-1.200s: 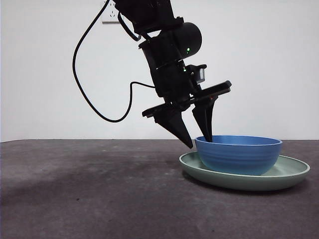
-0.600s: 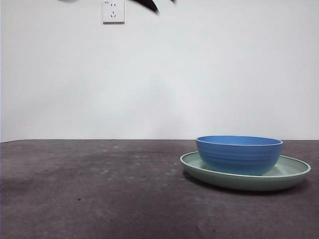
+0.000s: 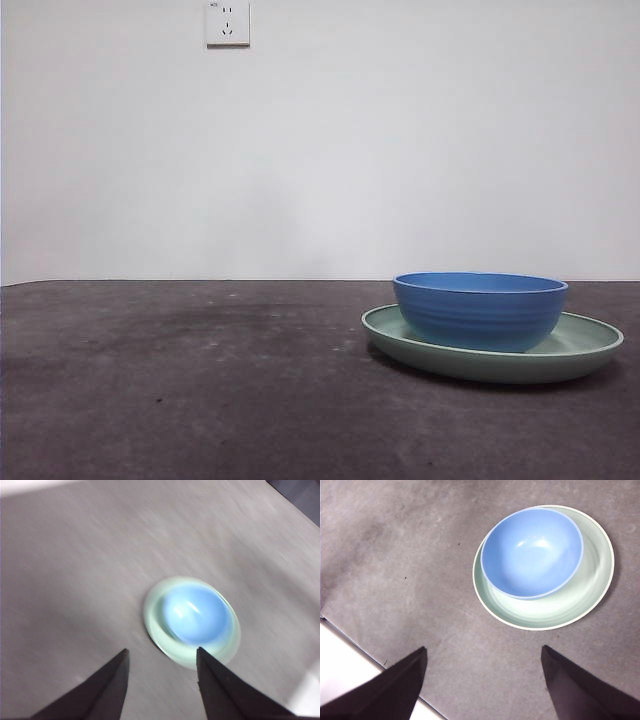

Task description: Pick up the blue bowl, put it on the green plate, put it on desk

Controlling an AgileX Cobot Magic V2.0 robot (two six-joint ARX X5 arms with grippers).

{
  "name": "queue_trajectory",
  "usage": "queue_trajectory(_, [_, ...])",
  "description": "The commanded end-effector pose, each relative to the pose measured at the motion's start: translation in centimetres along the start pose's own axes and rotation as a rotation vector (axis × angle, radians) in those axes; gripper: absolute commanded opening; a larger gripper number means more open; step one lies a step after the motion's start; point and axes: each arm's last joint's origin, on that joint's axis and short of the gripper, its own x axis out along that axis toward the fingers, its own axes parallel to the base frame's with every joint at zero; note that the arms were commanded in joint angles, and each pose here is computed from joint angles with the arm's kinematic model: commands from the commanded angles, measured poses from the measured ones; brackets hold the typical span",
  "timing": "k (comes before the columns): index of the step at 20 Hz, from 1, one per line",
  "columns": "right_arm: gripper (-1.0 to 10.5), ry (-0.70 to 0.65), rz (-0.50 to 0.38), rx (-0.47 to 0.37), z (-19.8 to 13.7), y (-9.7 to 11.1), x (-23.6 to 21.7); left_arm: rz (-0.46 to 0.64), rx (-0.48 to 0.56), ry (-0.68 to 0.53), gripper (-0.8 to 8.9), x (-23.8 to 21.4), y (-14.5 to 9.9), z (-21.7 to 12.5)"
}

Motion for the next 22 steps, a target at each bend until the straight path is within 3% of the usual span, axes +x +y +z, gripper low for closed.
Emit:
queue_trajectory(1, [3.7,-0.022,0.001,-0.011,0.5,0.2,-0.3,-0.073,0.025,0.026,2.18,0.7,0.0,-2.0])
queue_trajectory(9, [3.7,-0.021,0.001,-0.011,0.5,0.2,-0.3,-0.26,-0.053,0.172,2.18,4.7,1.0,-10.9])
queue_trajectory(13, [3.7,-0.019,-0.007,-0.001,0.5,0.1,-0.3,-0.262,-0.058,0.182,2.18,5.1,1.1,-11.5])
queue_trajectory(16, [3.7,-0.017,-0.082,0.032,0.5,-0.1,-0.3,-0.262,-0.055,0.176,2.18,5.1,1.1,-11.4])
queue_trajectory(19, [3.6,-0.029,-0.242,0.103,0.9,-1.0,0.1,-0.262,-0.055,0.176,2.18,5.1,1.1,-11.4])
queue_trajectory(22, [3.6,-0.018,-0.287,0.171,1.6,-3.0,1.8,-0.262,-0.056,0.177,2.18,5.1,1.1,-11.4])
